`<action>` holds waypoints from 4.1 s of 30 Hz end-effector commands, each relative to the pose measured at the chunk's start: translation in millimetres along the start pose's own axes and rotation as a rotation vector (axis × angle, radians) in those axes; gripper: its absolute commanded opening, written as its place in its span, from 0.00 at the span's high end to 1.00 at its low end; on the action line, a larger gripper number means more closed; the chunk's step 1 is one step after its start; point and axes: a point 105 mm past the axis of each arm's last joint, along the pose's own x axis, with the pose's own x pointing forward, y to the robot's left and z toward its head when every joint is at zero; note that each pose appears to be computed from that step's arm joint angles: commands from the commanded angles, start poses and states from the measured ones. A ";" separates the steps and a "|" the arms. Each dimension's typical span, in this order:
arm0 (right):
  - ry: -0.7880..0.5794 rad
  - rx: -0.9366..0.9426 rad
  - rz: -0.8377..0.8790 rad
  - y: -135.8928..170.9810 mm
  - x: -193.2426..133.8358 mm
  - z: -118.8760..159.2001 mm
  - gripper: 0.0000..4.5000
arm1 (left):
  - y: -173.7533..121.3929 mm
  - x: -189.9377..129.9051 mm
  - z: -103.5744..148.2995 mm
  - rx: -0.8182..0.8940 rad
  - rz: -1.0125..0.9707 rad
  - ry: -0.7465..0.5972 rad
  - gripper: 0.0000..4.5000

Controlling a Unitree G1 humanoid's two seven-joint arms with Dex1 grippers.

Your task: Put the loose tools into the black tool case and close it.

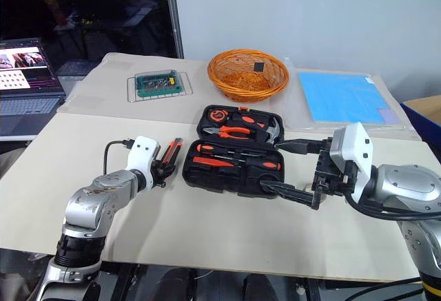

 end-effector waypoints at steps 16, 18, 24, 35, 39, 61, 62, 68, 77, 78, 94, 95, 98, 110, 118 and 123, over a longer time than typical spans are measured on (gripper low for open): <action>0.057 -0.082 -0.083 1.8 -43.9 12.9 0.00 | -76.8 -9.0 59.9 0.799 -1.130 -0.115 0.61; 0.101 -0.083 -0.095 1.4 -53.4 10.7 0.00 | -84.5 5.8 62.6 0.867 -1.125 -0.093 0.61; 0.132 -0.081 -0.143 3.6 -65.7 9.8 0.00 | -91.0 22.2 61.4 0.968 -1.130 -0.060 0.61; 0.141 -0.079 -0.164 4.9 -66.3 8.3 0.00 | -89.0 21.1 50.9 1.060 -1.237 0.016 0.61; 0.140 -0.078 -0.161 6.3 -64.4 8.1 0.00 | -90.9 21.5 58.4 1.023 -1.232 -0.004 0.33; 0.109 -0.059 -0.138 7.5 -50.3 5.7 0.00 | -93.5 16.6 20.9 0.362 -0.899 -0.050 0.98; 0.113 -0.054 -0.137 8.6 -50.4 5.1 0.00 | -91.6 23.3 5.1 0.396 -0.860 0.017 0.98; 0.183 0.024 -0.159 15.6 -59.6 -5.2 0.00 | -103.6 24.9 -3.3 0.299 -0.869 0.105 0.98; 0.259 0.038 -0.375 11.2 -76.4 -17.0 0.00 | -122.7 9.3 52.3 0.055 -1.004 -0.082 0.98; 0.289 0.050 -0.398 11.2 -77.7 -22.5 0.00 | -125.0 -2.0 67.2 0.074 -1.044 -0.184 0.98; 0.624 0.170 -0.310 -6.4 -55.8 -93.0 0.31 | -118.9 -99.7 85.7 0.484 -1.306 -0.408 0.22; 0.642 0.183 -0.307 -8.1 -55.9 -97.7 0.31 | -120.0 -100.8 85.5 0.492 -1.306 -0.410 0.22; 0.715 0.185 -0.321 -16.8 -58.0 -112.2 0.31 | -120.6 -104.3 83.9 0.505 -1.305 -0.415 0.22; 0.818 0.207 -0.293 -31.3 -54.0 -139.9 0.89 | -113.8 -101.1 78.6 0.488 -1.222 -0.432 0.19; 0.780 0.182 -0.273 -33.5 -52.2 -127.1 0.99 | -107.1 -96.0 74.8 0.470 -1.194 -0.421 0.19; 0.668 0.141 -0.209 -28.7 -35.6 -90.2 0.99 | -99.4 -93.2 75.0 0.447 -1.173 -0.412 0.19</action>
